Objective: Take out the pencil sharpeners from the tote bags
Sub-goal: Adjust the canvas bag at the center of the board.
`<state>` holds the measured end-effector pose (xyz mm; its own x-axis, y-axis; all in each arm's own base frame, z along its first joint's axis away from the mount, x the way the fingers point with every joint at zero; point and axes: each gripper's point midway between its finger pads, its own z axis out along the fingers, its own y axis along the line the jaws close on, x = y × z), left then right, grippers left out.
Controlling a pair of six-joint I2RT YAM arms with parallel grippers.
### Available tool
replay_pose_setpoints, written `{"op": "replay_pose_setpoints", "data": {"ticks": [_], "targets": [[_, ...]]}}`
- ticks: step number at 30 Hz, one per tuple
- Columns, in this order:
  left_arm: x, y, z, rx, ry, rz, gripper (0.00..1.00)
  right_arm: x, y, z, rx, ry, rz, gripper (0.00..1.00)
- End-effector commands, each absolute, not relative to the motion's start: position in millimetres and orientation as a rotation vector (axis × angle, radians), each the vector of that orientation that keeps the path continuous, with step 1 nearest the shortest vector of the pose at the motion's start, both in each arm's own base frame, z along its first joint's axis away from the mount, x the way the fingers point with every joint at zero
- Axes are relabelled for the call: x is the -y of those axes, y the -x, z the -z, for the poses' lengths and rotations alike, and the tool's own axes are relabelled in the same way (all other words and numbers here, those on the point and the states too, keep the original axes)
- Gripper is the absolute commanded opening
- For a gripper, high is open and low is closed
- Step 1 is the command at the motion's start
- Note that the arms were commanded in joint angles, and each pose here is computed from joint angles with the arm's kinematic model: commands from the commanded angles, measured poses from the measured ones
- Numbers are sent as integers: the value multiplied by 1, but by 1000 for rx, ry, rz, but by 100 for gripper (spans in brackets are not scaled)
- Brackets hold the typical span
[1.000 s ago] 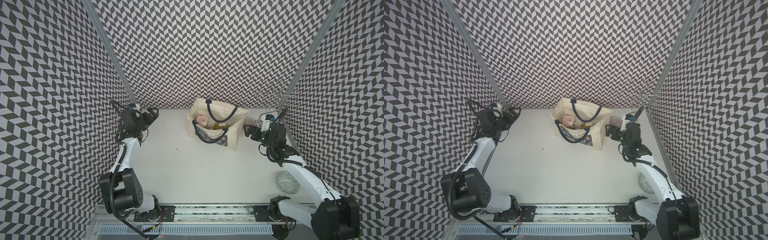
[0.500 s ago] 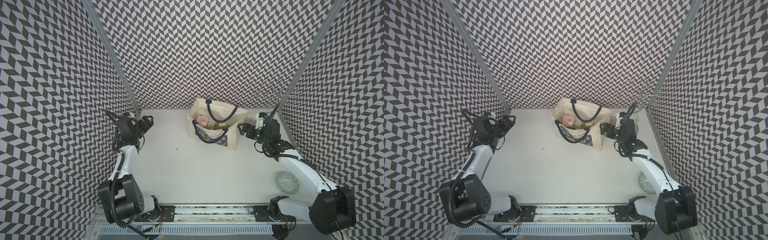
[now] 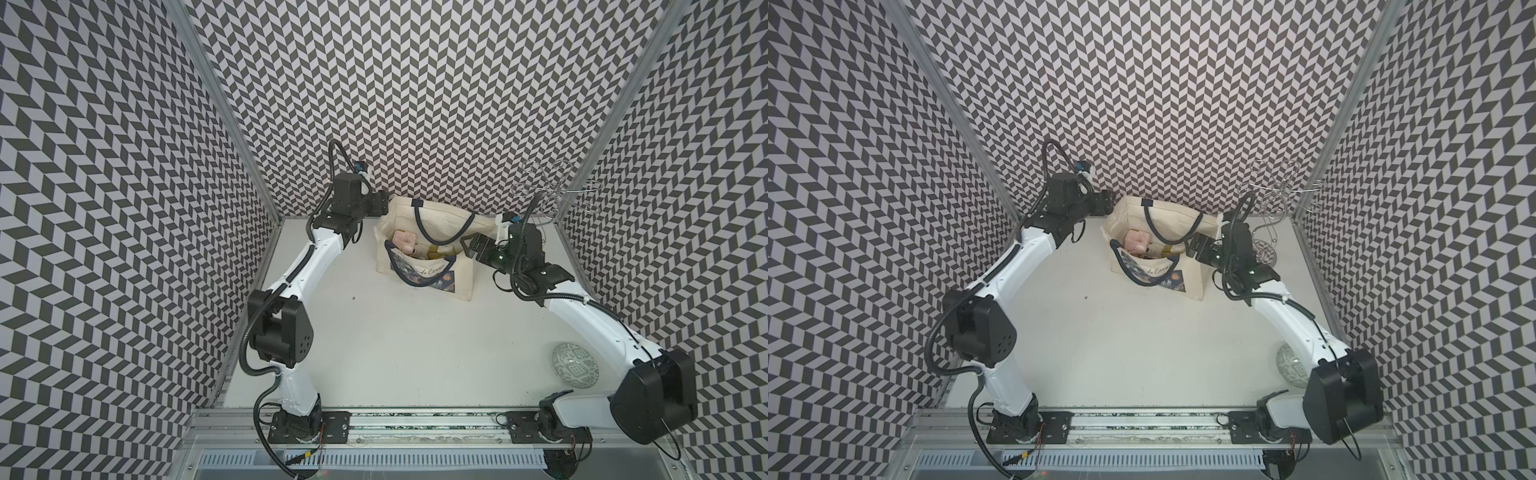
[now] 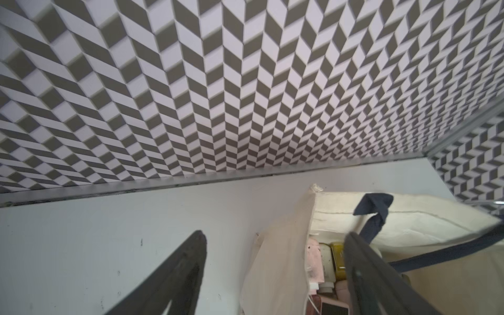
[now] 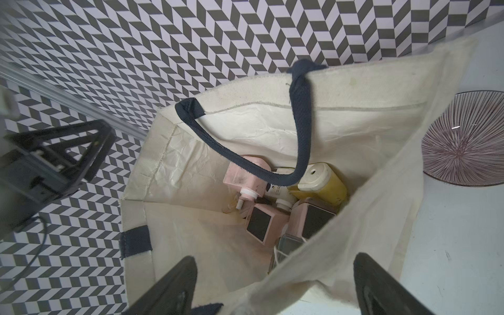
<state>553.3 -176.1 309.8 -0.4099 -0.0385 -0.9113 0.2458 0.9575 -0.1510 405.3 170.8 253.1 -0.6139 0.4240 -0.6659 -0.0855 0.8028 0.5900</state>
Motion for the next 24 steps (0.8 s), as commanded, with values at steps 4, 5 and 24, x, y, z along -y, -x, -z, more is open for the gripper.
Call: {"op": "replay_pose_setpoints", "data": {"ticks": [4,5,24], "targets": [[167,-574,-237,-2213,-196,23,64,-172,-417,-237,-2170,-275,-626,62],[168,-574,-230,-2237,-196,23,55,-171,-417,-233,-2182,-269,-608,55],[185,-353,-172,-2036,138,573,0,-154,-387,-166,-2215,-130,-481,21]]}}
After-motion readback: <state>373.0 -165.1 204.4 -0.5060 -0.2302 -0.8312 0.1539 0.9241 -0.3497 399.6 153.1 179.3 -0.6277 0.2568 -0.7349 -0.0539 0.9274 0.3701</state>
